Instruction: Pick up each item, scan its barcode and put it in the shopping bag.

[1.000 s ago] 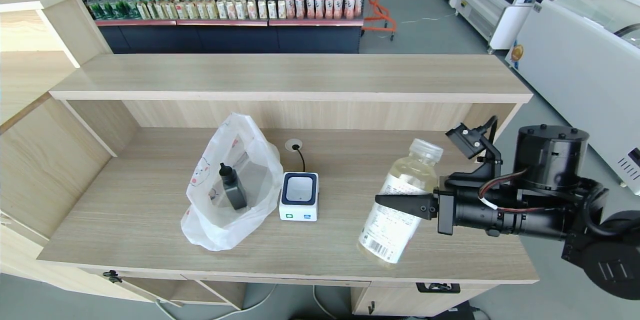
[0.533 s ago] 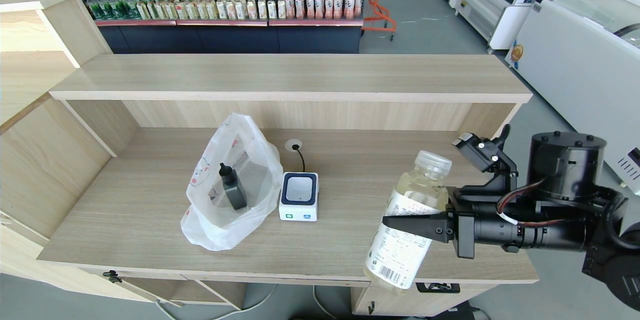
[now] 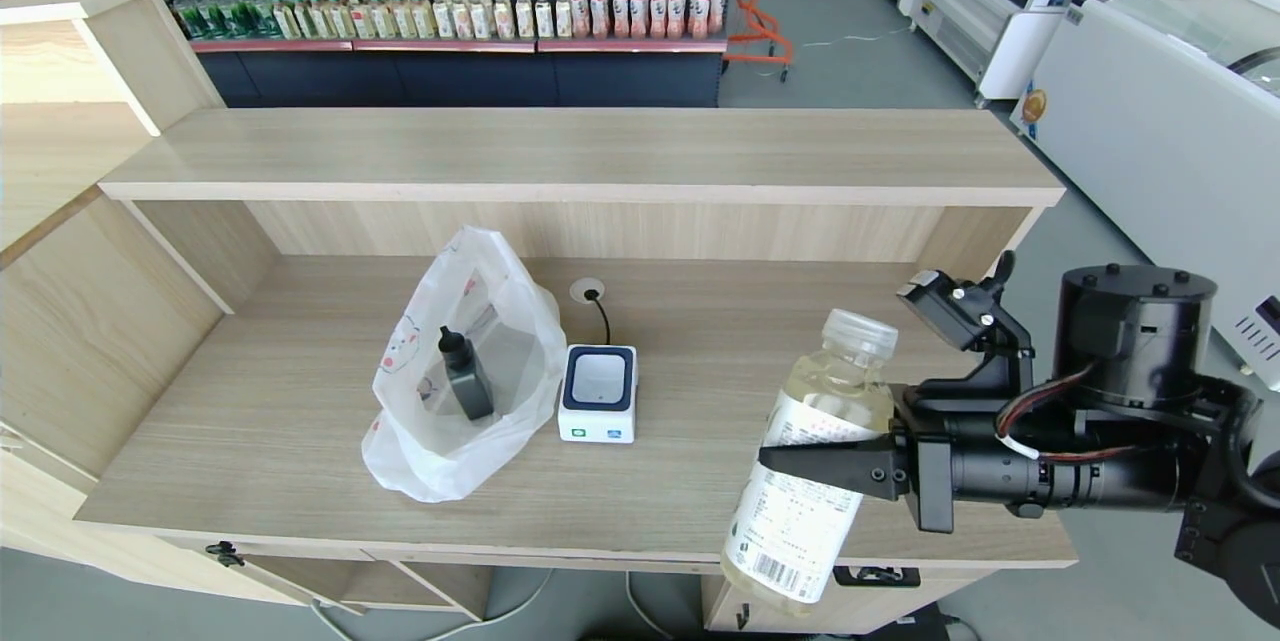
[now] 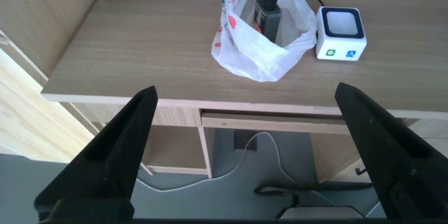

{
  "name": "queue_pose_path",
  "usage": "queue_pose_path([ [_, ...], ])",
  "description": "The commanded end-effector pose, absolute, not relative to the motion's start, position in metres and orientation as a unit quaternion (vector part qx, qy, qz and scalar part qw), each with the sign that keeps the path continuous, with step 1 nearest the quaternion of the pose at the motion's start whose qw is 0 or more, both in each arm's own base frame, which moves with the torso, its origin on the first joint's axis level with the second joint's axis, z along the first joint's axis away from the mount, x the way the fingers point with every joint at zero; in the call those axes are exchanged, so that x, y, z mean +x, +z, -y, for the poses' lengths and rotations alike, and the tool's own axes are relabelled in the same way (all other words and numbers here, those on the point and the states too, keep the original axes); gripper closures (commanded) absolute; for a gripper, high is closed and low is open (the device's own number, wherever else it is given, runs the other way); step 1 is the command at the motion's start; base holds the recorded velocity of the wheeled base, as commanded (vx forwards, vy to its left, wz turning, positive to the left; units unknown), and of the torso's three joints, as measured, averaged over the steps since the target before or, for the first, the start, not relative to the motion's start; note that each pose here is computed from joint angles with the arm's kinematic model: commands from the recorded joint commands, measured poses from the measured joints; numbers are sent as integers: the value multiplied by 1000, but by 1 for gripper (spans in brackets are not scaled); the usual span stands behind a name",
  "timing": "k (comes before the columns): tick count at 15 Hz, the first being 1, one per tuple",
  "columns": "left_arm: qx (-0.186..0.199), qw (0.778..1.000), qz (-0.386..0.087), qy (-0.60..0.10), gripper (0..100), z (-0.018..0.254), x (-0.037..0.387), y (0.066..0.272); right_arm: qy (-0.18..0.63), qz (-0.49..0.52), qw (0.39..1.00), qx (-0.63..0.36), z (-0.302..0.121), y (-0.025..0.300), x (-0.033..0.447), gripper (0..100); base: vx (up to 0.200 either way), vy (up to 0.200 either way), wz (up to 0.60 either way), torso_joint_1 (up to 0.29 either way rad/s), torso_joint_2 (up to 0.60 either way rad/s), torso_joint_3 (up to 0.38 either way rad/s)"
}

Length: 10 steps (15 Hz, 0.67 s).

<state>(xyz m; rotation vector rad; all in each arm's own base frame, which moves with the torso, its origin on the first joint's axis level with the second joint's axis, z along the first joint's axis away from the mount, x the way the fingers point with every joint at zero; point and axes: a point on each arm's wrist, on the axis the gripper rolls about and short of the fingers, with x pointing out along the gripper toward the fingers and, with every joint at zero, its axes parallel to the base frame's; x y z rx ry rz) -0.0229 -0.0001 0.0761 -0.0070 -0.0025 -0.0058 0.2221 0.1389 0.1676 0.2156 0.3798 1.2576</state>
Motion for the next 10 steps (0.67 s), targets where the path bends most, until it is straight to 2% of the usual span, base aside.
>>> queue_pose_path([
  [1, -4, 1000, 2, -3, 0, 0, -23, 76, 586, -175, 785, 100, -140, 169, 221, 100, 0, 0, 0, 0, 0, 0],
  [6, -4, 1000, 2, -3, 0, 0, -23, 76, 579, -160, 795, 80, -138, 168, 222, 100, 0, 0, 0, 0, 0, 0],
  [8, -4, 1000, 2, -3, 0, 0, -23, 76, 477, -79, 874, -43, -120, 168, 238, 100, 0, 0, 0, 0, 0, 0],
  [10, -4, 1000, 2, -3, 0, 0, -23, 76, 418, -24, 898, -134, -86, 174, 248, 100, 0, 0, 0, 0, 0, 0],
])
